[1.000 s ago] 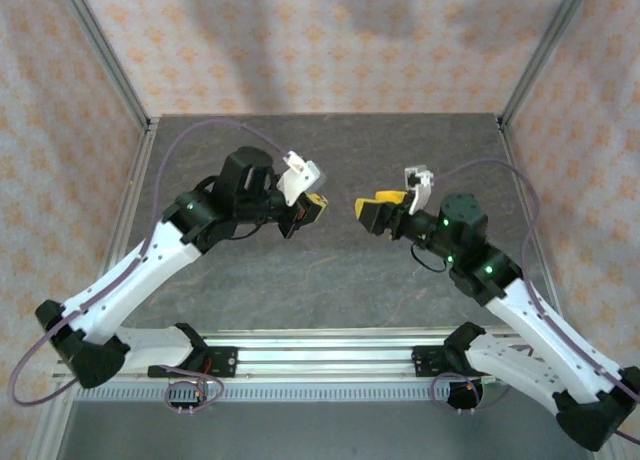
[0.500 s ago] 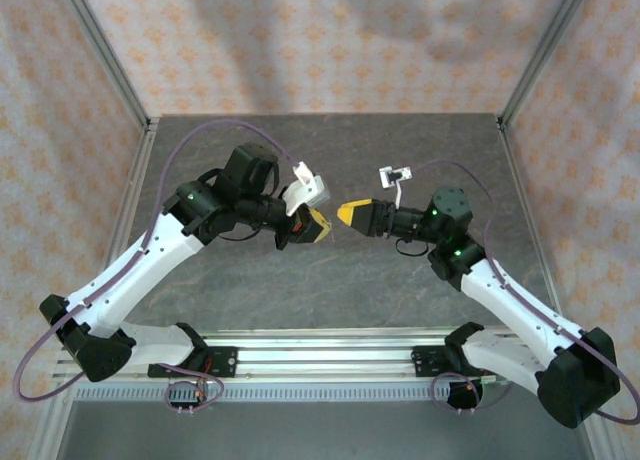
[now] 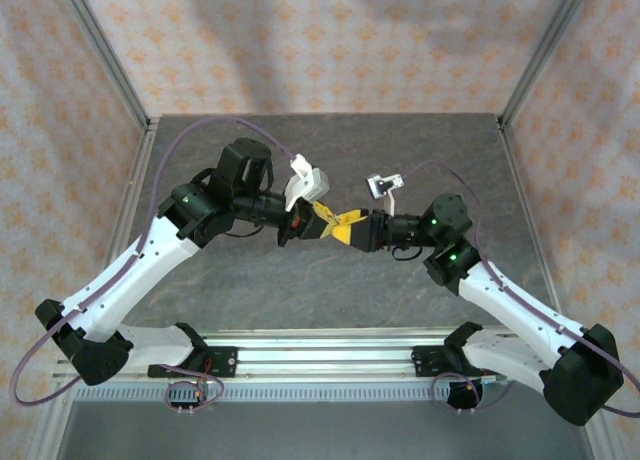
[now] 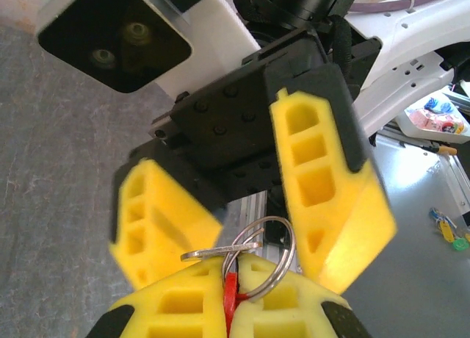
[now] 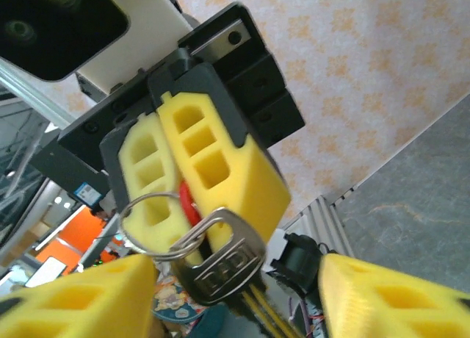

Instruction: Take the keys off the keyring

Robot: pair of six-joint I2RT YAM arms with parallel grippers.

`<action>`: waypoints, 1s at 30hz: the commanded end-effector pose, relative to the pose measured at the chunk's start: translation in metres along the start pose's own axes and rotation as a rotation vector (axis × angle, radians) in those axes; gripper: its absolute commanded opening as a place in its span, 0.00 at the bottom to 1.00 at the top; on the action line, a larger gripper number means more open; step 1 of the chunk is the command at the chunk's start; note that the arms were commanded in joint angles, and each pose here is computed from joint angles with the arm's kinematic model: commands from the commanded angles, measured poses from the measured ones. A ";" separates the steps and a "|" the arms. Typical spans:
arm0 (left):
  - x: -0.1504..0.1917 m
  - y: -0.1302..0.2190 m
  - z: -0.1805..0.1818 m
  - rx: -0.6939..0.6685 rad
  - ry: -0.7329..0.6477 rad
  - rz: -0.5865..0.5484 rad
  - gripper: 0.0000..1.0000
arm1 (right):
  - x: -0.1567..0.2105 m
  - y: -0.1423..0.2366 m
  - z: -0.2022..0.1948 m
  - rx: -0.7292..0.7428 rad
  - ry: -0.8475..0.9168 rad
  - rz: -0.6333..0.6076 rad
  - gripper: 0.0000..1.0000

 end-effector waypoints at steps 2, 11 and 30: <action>-0.005 0.006 -0.003 0.002 -0.017 -0.043 0.00 | -0.004 0.002 0.024 -0.040 0.086 0.009 0.42; -0.001 0.009 -0.001 -0.020 -0.020 -0.038 0.00 | -0.007 0.004 0.024 0.013 0.105 -0.006 0.13; 0.006 0.026 0.013 -0.264 -0.111 -0.048 0.00 | 0.004 0.034 0.035 0.502 0.561 0.061 0.00</action>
Point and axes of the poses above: each hand's point on the last joint's axis, 136 mm out from that joint toward the fingers, its own y axis back along the fingers, its own z axis along the line the jaws close on, x = y × z, the point moved 5 cm from there along y, back along the fingers, and after that the axes turned 4 degrees about -y, right-handed, at the moved point
